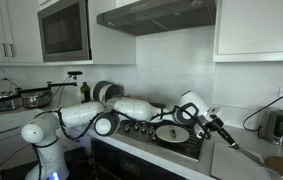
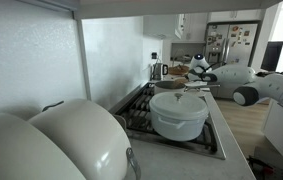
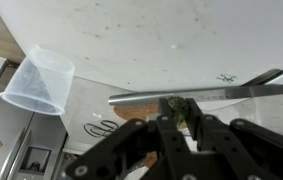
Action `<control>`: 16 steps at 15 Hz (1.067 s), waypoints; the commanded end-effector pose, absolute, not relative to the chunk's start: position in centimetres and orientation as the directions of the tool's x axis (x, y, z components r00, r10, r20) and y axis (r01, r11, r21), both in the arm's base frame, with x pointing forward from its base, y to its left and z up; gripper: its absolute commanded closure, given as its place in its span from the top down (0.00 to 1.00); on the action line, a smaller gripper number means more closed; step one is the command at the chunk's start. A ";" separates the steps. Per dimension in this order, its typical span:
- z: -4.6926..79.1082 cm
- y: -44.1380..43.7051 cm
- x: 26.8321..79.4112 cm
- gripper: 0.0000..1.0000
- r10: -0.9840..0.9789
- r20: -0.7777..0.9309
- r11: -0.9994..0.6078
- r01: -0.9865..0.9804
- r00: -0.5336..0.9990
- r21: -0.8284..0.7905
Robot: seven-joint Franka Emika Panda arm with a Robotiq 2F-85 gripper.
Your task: Put the object on the chopping board in the cream white pot
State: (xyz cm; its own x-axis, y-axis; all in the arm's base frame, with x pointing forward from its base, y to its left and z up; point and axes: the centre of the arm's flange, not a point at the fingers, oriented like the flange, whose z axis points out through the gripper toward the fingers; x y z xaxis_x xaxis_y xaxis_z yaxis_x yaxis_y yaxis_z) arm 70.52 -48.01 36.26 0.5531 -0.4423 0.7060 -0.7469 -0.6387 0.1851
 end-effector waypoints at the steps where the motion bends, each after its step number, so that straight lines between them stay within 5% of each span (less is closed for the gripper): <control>1: 41.6 -48.3 72.0 0.05 -0.477 0.630 -0.646 -0.731 0.612 0.221; 16: 53.3 -43.2 68.4 0.05 -0.451 0.270 -0.802 -0.519 0.851 0.296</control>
